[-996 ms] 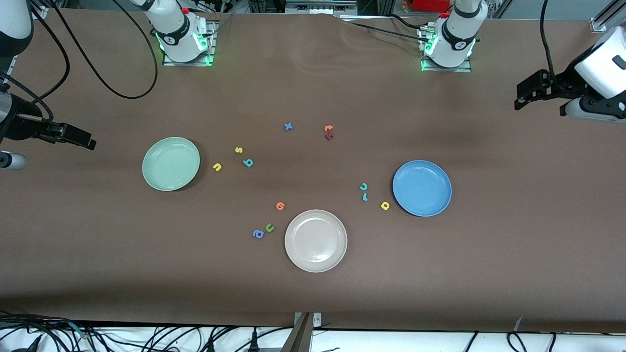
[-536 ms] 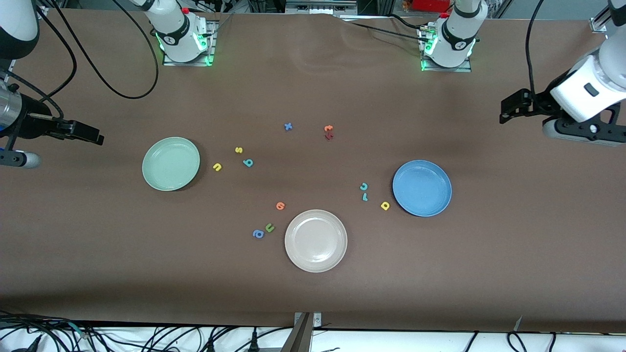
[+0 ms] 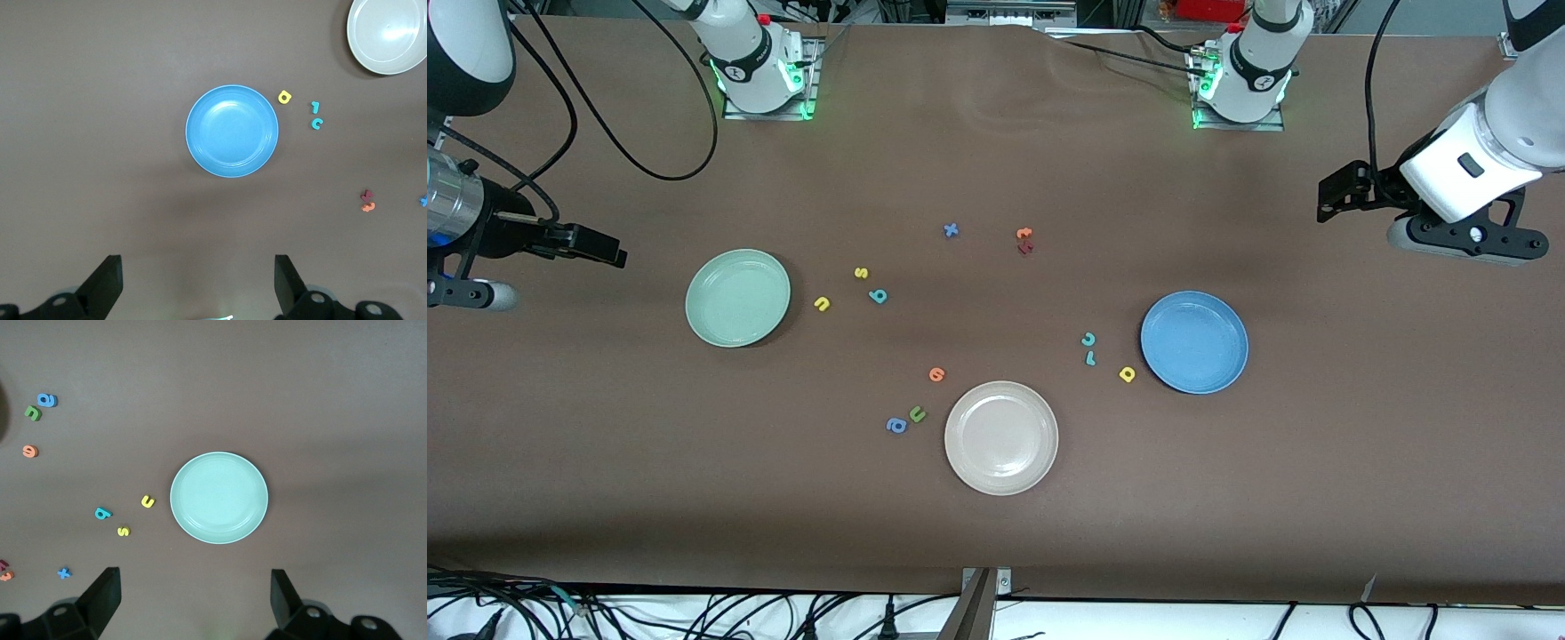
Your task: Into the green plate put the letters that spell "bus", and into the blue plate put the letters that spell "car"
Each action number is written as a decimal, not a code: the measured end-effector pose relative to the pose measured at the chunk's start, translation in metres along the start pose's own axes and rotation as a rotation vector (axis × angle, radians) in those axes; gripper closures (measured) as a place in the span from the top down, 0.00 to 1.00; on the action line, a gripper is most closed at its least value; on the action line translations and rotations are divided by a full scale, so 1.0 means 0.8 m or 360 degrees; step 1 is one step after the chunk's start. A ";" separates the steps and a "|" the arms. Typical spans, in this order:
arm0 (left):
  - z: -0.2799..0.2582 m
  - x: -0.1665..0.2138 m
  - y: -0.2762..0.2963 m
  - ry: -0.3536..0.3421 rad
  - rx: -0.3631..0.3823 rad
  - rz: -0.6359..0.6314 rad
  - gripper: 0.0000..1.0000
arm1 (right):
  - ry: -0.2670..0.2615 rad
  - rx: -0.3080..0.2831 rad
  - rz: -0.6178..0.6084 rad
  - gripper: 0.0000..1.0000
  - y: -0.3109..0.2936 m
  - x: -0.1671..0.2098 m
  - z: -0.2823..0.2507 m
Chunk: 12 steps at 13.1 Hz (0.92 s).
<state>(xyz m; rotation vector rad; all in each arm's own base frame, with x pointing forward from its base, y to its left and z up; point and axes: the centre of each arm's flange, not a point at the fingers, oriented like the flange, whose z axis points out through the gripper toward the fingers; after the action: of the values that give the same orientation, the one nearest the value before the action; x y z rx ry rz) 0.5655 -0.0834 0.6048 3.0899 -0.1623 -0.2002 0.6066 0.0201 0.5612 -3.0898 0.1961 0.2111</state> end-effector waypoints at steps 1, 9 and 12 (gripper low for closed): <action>0.000 0.000 0.002 -0.0001 0.0003 -0.0011 1.00 | 0.0000 0.0000 0.0000 1.00 0.000 0.000 0.000; 0.014 0.003 0.014 -0.0033 0.0042 -0.0048 1.00 | 0.0006 0.0001 0.0001 1.00 0.000 0.002 0.004; 0.025 0.009 0.011 -0.0059 0.0036 -0.0051 1.00 | 0.0006 0.0001 0.0001 1.00 0.000 0.002 0.004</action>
<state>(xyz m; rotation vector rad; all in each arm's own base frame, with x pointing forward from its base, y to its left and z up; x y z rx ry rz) 0.5693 -0.0939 0.5849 3.1144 -0.1173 -0.2584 0.6075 0.0199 0.5579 -3.0899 0.1969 0.2056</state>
